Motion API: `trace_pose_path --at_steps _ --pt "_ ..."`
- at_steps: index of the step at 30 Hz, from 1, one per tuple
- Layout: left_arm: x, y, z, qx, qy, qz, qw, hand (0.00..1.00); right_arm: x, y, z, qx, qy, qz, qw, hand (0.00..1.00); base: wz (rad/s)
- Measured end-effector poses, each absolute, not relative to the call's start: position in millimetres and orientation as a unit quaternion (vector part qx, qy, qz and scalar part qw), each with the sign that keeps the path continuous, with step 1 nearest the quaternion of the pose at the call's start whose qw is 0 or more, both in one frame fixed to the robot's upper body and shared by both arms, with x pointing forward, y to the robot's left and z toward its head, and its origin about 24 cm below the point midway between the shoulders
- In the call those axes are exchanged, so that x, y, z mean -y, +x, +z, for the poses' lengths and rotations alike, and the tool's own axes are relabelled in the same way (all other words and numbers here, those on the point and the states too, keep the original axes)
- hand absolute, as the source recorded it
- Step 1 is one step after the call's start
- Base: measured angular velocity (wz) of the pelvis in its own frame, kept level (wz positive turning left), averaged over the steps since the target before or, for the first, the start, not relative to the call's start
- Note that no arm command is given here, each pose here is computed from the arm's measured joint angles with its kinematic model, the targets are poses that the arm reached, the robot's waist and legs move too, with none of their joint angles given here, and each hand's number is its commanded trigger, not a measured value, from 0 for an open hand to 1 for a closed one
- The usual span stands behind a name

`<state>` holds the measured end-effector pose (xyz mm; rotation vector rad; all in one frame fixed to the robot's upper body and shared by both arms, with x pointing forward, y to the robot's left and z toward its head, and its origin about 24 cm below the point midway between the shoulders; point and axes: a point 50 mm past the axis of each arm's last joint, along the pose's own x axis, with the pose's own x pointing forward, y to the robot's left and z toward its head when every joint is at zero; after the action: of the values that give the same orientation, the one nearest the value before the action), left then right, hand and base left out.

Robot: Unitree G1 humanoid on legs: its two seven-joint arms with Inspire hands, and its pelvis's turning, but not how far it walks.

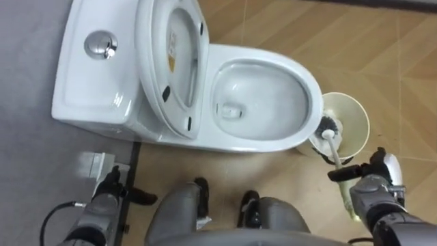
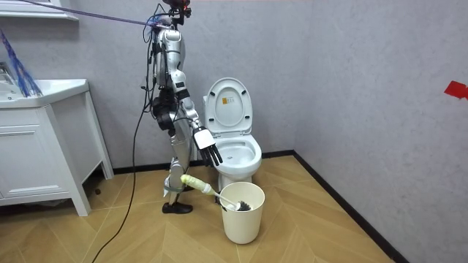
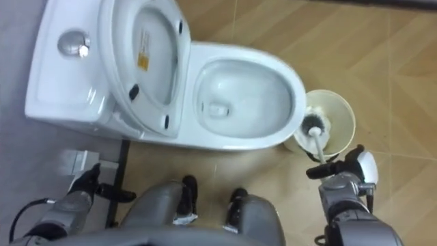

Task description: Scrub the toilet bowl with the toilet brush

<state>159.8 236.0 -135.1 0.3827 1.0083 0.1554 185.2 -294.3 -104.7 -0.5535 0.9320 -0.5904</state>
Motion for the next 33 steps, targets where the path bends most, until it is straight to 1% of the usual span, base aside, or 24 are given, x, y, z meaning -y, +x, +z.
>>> trace_pose_path --at_steps 7,13,17,21,27,33 --pt "-221.5 200.0 -113.3 -0.399 0.182 0.071 0.896 0.00 317.3 201.0 -83.6 -0.405 -0.278 -0.322 0.809 0.00 -0.01" --pt "-204.4 222.0 -98.1 -0.346 0.181 0.050 0.919 0.00 323.6 212.9 -72.4 -0.392 -0.279 -0.339 0.808 0.00 0.07" --pt "-199.2 230.1 -91.2 -0.324 0.183 0.041 0.927 0.00 322.1 222.1 -67.0 -0.382 -0.288 -0.335 0.812 0.00 0.00" --pt "-189.6 239.0 -81.9 -0.295 0.189 0.027 0.936 0.00 327.8 226.9 -60.4 -0.375 -0.281 -0.348 0.812 0.00 0.05" --pt "-186.9 243.9 -75.2 -0.280 0.176 0.024 0.943 0.00 330.9 237.0 -50.9 -0.359 -0.294 -0.344 0.816 0.00 0.05" --pt "-175.4 247.7 -70.2 -0.263 0.165 0.001 0.951 0.00 332.2 238.8 -48.7 -0.355 -0.311 -0.331 0.817 0.00 -0.07"
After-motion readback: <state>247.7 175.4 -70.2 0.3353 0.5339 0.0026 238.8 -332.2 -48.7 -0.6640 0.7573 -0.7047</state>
